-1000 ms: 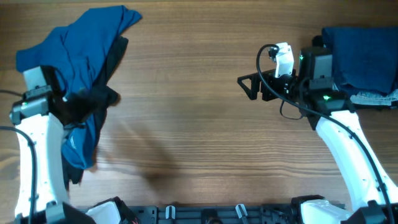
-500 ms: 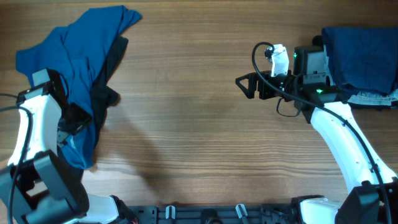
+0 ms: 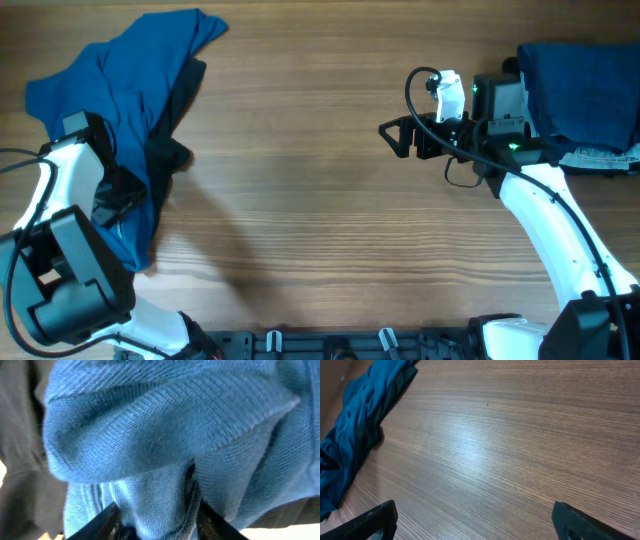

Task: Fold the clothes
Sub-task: 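Lift the blue shirt with the left gripper and pull it up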

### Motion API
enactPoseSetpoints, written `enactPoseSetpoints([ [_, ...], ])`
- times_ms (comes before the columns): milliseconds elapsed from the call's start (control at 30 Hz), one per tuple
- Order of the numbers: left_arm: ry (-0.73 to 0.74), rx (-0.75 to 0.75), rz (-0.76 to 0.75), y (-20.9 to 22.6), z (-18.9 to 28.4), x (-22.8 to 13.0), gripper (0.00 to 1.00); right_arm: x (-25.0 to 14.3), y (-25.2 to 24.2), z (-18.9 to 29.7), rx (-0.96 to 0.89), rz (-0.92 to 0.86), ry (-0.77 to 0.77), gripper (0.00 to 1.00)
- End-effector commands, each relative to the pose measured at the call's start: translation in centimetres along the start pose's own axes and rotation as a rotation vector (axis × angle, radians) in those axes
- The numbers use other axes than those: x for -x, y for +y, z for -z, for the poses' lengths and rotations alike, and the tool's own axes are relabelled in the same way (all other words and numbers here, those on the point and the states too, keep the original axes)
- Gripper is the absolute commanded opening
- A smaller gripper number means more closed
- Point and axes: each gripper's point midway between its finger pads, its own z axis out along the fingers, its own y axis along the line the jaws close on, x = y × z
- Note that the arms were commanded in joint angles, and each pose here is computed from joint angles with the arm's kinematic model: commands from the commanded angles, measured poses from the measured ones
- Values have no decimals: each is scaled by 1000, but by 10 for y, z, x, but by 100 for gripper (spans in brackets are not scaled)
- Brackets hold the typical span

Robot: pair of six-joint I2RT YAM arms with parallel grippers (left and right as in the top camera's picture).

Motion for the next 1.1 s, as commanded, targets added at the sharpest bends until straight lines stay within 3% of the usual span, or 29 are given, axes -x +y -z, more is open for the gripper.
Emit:
enactPoseSetpoints([
  [0,23,-63,-7,-13,-2,-1,20,9,1,0,-5,9,-17,100],
  [33,25,-66,-9,-14,-2,-2,4,9,1,0,-5,9,-17,100],
  [167,18,-146,-16,-30,12,0,4,9,1,0,-4,9,-18,99],
  [333,-77,-388,-141,-75,81,10,4,8,1,0,-4,8,-16,100],
  [533,-346,-624,-247,-111,207,16,4,7,8,0,36,8,-12,99],
  [733,-774,-920,-324,-120,359,1,4,20,47,10,251,60,-61,93],
  [867,-955,-1085,-337,-115,426,-16,4,32,62,22,306,79,-111,93],
  [1067,-1109,-1307,-302,-103,499,-40,4,40,70,35,311,89,-148,93],
])
